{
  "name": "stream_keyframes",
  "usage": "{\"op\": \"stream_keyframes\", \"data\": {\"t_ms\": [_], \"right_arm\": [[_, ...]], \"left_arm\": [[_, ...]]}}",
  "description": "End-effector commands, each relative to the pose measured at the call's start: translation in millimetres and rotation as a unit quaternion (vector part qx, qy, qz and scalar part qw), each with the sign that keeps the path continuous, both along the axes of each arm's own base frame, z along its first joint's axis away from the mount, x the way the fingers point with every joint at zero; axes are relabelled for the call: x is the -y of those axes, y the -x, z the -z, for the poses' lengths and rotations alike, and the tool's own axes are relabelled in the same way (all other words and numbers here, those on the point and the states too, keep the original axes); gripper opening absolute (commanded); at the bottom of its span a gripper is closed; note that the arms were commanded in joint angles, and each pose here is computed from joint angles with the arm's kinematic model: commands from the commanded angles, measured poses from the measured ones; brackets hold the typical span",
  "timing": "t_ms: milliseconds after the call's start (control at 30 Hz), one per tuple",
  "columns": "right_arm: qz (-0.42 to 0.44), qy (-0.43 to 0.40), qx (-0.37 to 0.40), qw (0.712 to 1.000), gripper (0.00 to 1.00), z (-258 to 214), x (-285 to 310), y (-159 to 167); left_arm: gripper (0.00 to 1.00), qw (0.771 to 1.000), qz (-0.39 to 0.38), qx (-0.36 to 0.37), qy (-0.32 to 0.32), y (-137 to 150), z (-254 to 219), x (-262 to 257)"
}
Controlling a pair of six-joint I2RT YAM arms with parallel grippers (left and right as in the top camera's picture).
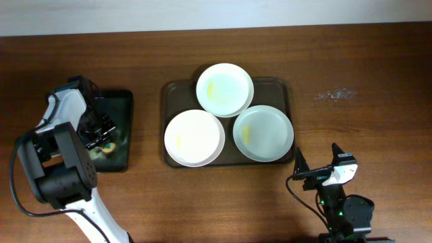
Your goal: Clean dirty plates on tray and stack at the side
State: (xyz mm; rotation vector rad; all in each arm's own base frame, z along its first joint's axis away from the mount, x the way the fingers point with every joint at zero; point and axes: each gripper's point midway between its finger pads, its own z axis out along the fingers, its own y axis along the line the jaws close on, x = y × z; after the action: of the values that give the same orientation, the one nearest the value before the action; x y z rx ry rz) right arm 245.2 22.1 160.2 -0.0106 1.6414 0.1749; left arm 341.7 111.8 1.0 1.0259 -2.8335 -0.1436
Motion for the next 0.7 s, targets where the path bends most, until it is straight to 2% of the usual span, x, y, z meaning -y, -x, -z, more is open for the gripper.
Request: {"op": "stream_keyframes", "data": {"t_ms": [0,133,167,267,367,400,500,567,667], "right_arm": [[0.006,0.000,-0.002,1.000,0.98,2.9,2.4,-0.2],[0.006,0.000,-0.002,1.000,0.98,2.9,2.4,-0.2],[0.006,0.000,-0.002,1.000,0.98,2.9,2.4,-0.2],[0.006,0.000,-0.002,1.000,0.98,2.9,2.4,-0.2],[0.006,0.000,-0.002,1.000,0.98,2.9,2.4,-0.2],[0.006,0.000,-0.002,1.000,0.98,2.9,2.4,-0.2],[0.006,0.000,-0.002,1.000,0.98,2.9,2.4,-0.2],[0.006,0.000,-0.002,1.000,0.98,2.9,2.4,-0.2],[0.006,0.000,-0.002,1.000,0.98,2.9,2.4,-0.2]], "left_arm": [[0.99,1.000,0.001,-0.007,0.002,2.0,12.7,1.1],[0.99,0.999,0.003,0.023,-0.026,-13.3,14.0,-9.8],[0.97,0.999,0.003,0.027,-0.027,-15.2,14.2,-10.4],[0.35,0.999,0.004,0.030,-0.038,-17.1,13.9,-14.2],[0.05,0.997,0.007,0.023,-0.070,-15.5,11.4,-25.2],[0.00,0.997,0.007,0.022,-0.069,-16.4,7.4,-25.2],[0.00,0.998,0.007,0.012,-0.065,-18.8,-12.9,-25.8],[0.00,0.998,0.008,0.006,-0.063,-24.1,-45.2,-27.2],[0.00,0.998,0.008,0.037,-0.042,-36.3,-88.9,-20.5]]}}
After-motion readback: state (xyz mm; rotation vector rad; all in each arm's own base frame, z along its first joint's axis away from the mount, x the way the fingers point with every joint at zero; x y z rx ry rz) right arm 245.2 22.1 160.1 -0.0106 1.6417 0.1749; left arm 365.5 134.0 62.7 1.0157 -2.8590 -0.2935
